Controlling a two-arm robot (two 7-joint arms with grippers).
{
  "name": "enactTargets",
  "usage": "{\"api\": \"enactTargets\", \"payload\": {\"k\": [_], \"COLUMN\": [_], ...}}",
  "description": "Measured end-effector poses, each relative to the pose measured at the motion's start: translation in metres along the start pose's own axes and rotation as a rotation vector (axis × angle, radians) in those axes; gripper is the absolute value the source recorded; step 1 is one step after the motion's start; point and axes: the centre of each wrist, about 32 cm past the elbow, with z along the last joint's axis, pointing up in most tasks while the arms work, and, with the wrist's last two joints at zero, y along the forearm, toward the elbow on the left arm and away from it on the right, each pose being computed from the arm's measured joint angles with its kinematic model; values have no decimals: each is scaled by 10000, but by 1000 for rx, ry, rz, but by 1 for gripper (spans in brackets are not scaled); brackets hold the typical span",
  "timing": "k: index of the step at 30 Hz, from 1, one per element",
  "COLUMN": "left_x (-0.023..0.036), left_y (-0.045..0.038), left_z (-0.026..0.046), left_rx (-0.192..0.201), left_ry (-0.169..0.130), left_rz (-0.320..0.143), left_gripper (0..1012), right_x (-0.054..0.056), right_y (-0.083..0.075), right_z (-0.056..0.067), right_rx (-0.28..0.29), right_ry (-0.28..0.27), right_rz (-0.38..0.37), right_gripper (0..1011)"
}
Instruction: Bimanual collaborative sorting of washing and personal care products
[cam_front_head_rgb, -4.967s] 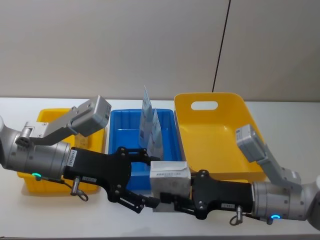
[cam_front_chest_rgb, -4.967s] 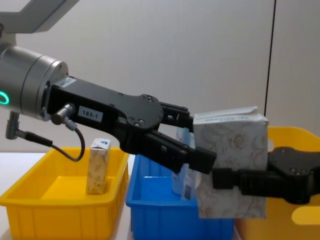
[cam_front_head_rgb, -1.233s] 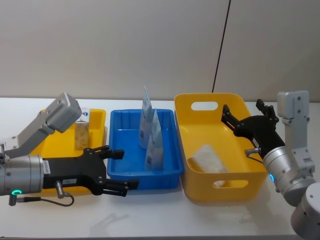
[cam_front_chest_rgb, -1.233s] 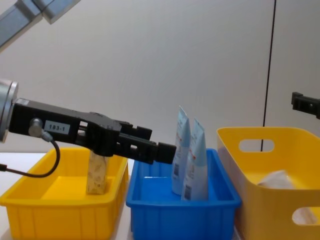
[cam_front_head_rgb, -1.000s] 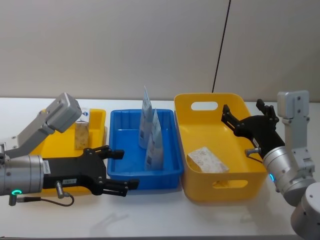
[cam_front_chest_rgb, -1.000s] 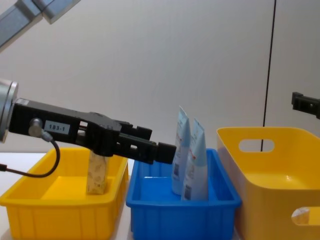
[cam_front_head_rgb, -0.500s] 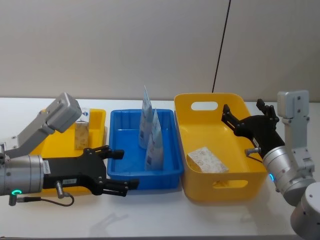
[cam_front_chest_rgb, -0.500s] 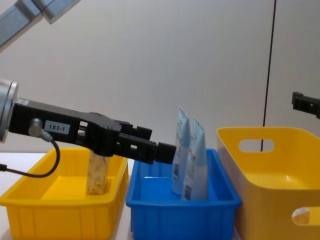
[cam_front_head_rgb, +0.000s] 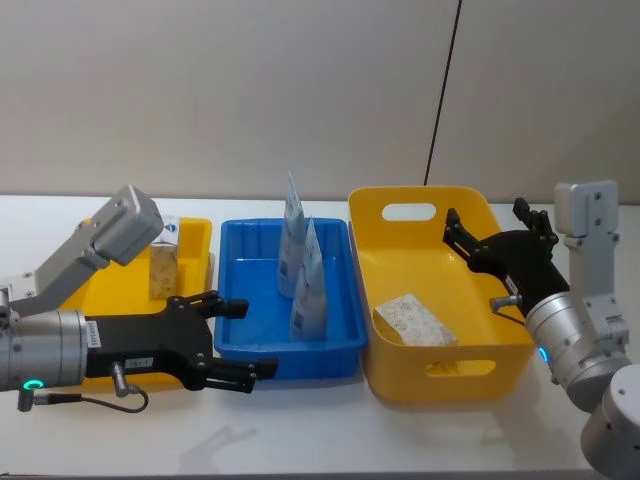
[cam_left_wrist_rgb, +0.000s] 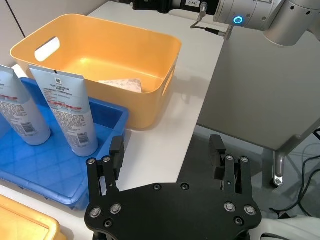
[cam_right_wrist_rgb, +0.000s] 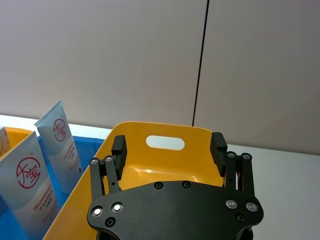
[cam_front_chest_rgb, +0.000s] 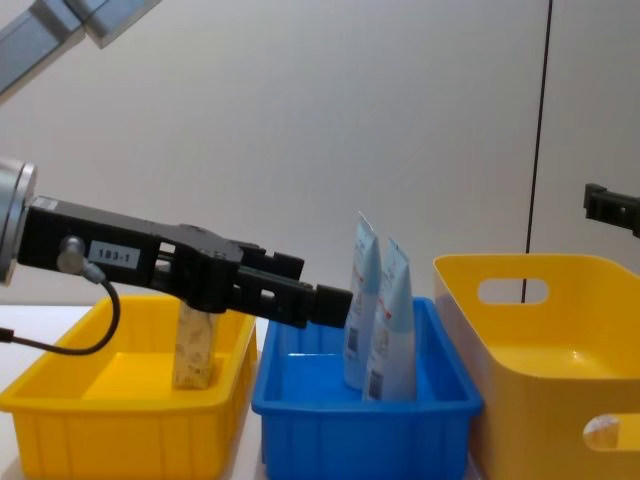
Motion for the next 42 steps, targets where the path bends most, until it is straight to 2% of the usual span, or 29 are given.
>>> {"api": "enactTargets", "payload": {"k": [29,42], "left_x": [0,0], "left_y": [0,0], "left_z": [0,0], "left_rx": [0,0], "left_ry": [0,0], "left_rz": [0,0], "left_gripper": [1002,1002], "right_x": [-1,-55], "right_y": [0,13], "right_z": [4,86], "right_rx": [-1,-26], "right_ry": [2,24], "right_rz": [5,115], "right_gripper": [1003,1003]}}
